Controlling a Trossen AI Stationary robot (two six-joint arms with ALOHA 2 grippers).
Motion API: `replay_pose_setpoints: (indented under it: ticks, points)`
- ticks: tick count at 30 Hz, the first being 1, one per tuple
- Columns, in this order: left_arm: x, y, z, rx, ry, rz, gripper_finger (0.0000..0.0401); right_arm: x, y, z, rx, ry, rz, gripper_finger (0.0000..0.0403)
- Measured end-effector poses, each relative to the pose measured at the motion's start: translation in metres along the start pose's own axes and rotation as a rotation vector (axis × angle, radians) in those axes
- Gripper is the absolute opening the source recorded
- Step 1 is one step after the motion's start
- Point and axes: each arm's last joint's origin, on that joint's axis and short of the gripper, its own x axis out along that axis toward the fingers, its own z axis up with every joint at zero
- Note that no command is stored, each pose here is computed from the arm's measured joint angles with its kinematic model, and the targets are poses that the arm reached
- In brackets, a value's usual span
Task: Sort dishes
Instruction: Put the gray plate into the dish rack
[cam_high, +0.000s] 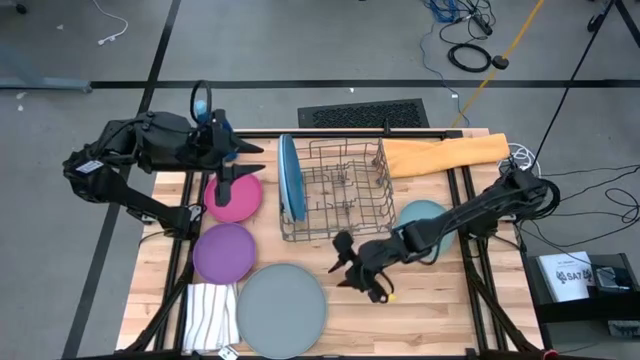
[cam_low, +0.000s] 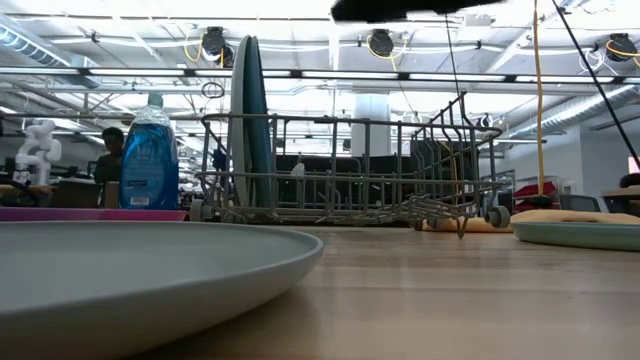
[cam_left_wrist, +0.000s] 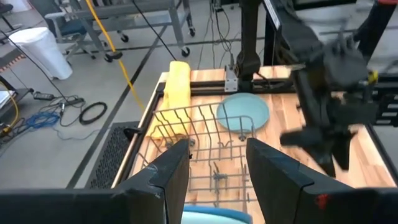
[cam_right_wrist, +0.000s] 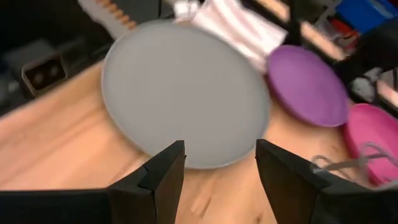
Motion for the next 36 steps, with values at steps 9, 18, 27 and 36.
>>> replay_pose_setpoints:
  ticks: [9, 18, 27, 36]
  points:
    - [-0.001, -0.003, 0.004, -0.123, -0.037, -0.016, 0.0162, 0.051, 0.031, -0.002, -0.191, 0.086, 0.102, 0.0192]
    - [-0.003, -0.011, 0.008, -0.171, -0.079, -0.058, 0.0162, 0.103, 0.051, -0.004, -0.396, 0.275, 0.254, 0.0192]
    - [-0.003, -0.011, 0.008, -0.138, -0.083, -0.058, 0.0162, 0.135, 0.057, 0.003, -0.575, 0.26, 0.286, 0.019]
    - [-0.003, -0.011, 0.008, -0.117, -0.079, -0.058, 0.0162, 0.154, 0.063, -0.005, -0.63, 0.266, 0.314, 0.016]
